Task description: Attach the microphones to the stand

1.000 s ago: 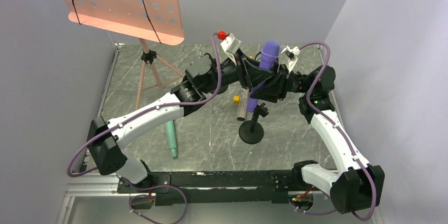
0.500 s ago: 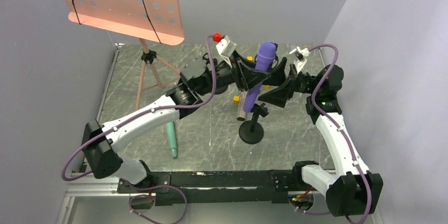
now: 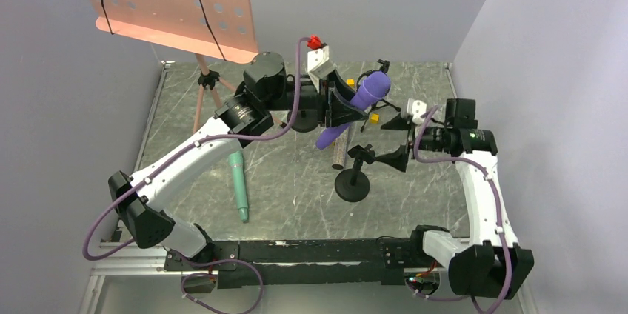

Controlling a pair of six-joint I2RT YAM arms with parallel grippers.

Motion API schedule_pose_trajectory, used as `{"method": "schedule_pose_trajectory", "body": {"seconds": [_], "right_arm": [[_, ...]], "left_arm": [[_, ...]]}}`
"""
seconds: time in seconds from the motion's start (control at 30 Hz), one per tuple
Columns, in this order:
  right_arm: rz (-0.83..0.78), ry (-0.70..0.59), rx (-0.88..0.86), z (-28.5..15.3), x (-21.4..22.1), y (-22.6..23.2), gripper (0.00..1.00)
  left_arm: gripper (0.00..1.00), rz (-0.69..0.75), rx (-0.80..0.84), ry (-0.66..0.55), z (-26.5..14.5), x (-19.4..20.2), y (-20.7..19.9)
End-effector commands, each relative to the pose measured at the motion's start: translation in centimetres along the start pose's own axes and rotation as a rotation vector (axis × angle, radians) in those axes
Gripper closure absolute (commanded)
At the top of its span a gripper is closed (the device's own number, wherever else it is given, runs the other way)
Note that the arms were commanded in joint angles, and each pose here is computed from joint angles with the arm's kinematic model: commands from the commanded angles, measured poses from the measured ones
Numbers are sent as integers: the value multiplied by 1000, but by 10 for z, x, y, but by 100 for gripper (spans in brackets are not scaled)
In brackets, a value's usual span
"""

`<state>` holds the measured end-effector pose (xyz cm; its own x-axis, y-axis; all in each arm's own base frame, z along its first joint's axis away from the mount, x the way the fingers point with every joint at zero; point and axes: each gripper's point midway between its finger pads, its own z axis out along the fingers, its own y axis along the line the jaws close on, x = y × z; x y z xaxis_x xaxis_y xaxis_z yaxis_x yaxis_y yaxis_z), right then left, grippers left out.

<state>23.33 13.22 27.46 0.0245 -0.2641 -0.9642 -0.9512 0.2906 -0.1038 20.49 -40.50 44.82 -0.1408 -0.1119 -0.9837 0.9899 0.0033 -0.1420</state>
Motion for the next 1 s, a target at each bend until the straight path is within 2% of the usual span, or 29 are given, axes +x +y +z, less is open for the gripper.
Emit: {"method": "schedule_pose_trajectory", "body": {"seconds": [0.0,0.2,0.53,0.67,0.97], "right_arm": [[-107,28,-107,11,45,24,0],[-172,3,-139,25,60,25,0],[-195,-84,-168,34,46,26,1],[-161,-108,-209,37,48,35,6],[-133,-83,-260,41,52,41,25]], "left_arm": [[100,58,72,70,-7,14,-12],[100,47,61,53,-4,19,-7],[100,2,98,47,7,29,-2],[100,-15,106,52,10,36,0],[100,-67,135,57,19,50,5]]}}
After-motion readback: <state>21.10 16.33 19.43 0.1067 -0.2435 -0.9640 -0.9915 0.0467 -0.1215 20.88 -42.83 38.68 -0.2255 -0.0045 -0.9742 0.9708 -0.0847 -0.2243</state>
